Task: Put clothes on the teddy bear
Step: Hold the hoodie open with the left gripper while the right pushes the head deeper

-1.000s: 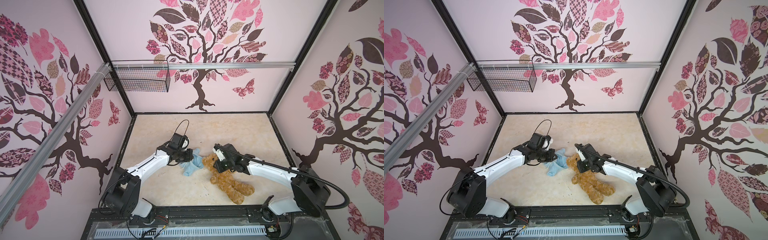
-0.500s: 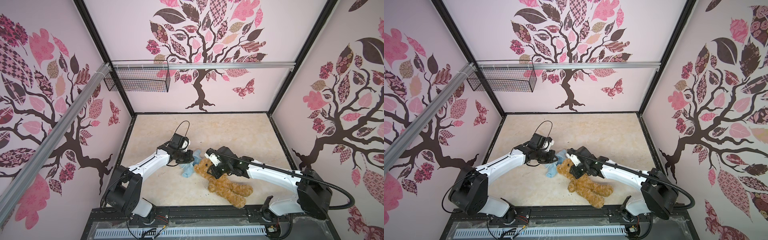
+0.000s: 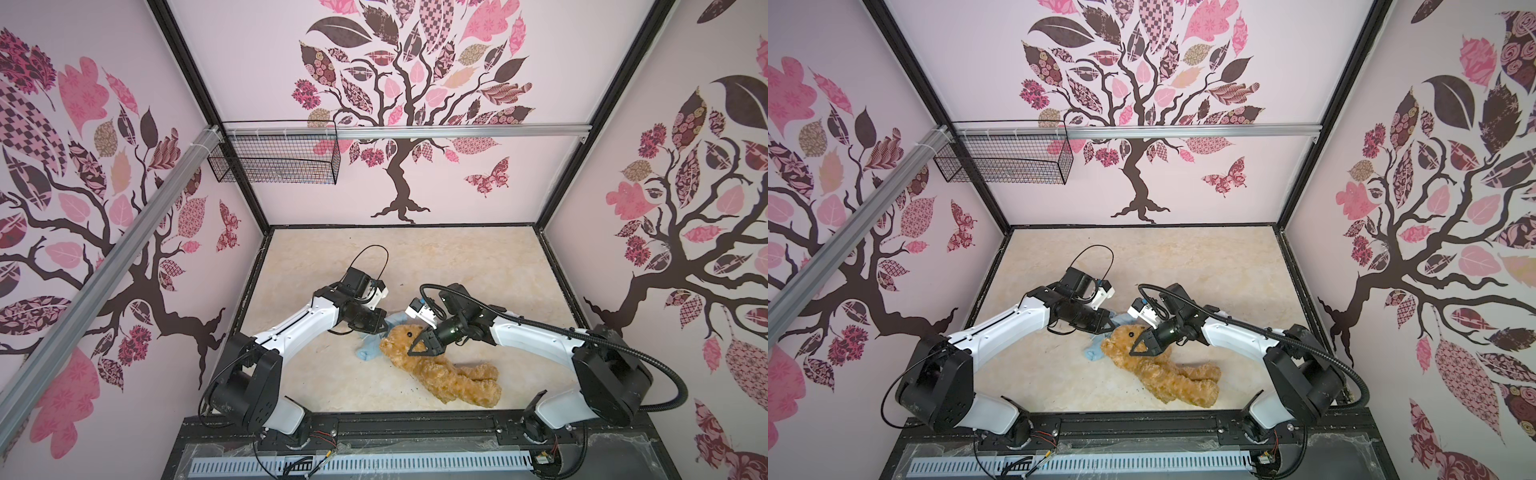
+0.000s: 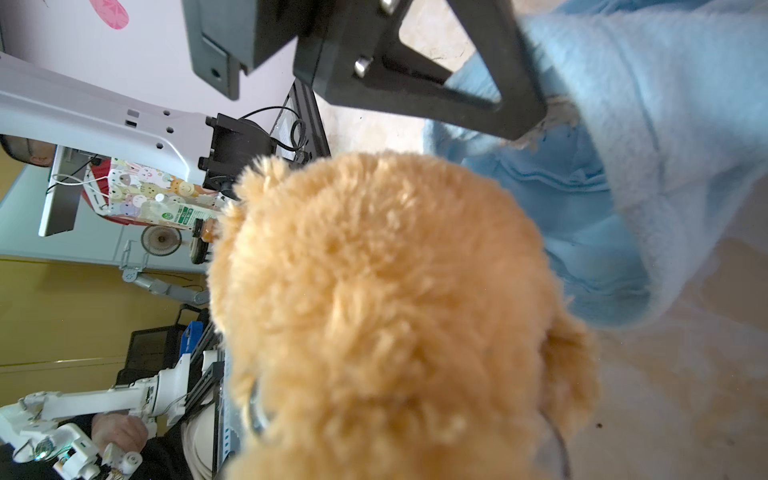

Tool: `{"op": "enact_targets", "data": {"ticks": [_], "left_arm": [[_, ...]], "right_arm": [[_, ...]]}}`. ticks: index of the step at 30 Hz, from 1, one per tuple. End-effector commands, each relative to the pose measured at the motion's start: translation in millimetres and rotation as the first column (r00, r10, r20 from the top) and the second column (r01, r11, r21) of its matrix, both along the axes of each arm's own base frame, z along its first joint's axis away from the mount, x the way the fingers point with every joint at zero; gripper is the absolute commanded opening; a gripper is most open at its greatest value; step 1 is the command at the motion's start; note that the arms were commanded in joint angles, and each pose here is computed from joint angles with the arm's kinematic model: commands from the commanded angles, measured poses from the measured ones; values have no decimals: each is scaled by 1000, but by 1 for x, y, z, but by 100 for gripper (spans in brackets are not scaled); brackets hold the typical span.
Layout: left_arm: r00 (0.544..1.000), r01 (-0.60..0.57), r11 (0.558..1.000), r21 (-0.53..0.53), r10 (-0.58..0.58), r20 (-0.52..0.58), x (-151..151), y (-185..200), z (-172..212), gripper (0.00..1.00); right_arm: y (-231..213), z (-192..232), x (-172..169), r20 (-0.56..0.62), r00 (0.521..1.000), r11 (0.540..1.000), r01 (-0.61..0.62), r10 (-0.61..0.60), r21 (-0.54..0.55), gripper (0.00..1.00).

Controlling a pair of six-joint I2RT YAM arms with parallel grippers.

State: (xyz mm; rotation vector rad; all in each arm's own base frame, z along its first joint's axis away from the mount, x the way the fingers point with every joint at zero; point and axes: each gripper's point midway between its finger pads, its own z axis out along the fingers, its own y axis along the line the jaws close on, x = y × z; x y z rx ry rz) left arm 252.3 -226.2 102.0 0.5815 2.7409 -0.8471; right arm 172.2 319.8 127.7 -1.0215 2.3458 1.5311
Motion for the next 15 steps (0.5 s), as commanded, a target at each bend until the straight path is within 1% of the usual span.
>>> {"op": "enact_targets", "data": {"ticks": [1,4,7,9,11,15], "left_arm": [[998,37,998,-48,-34,52,7,-8,20,0],[997,54,997,-55,-51,51,4,-9,20,0],[996,75,996,-45,-72,54,0,-7,18,0],[995,89,995,-38,-87,53,-2,-6,17,0],[994,98,995,-34,-96,54,-4,-5,16,0],[992,110,993,-34,-107,63,-4,-5,17,0]], "right_arm": [[7,-4,2,-26,999,999,-32,33,31,19],[10,-17,21,2,1000,1000,20,-20,-14,18],[10,-22,44,80,991,993,111,-107,-41,16],[9,-18,57,147,974,984,177,-172,-25,16],[7,-14,62,182,959,975,220,-217,0,16],[1,-14,72,225,929,954,301,-294,3,16]]}}
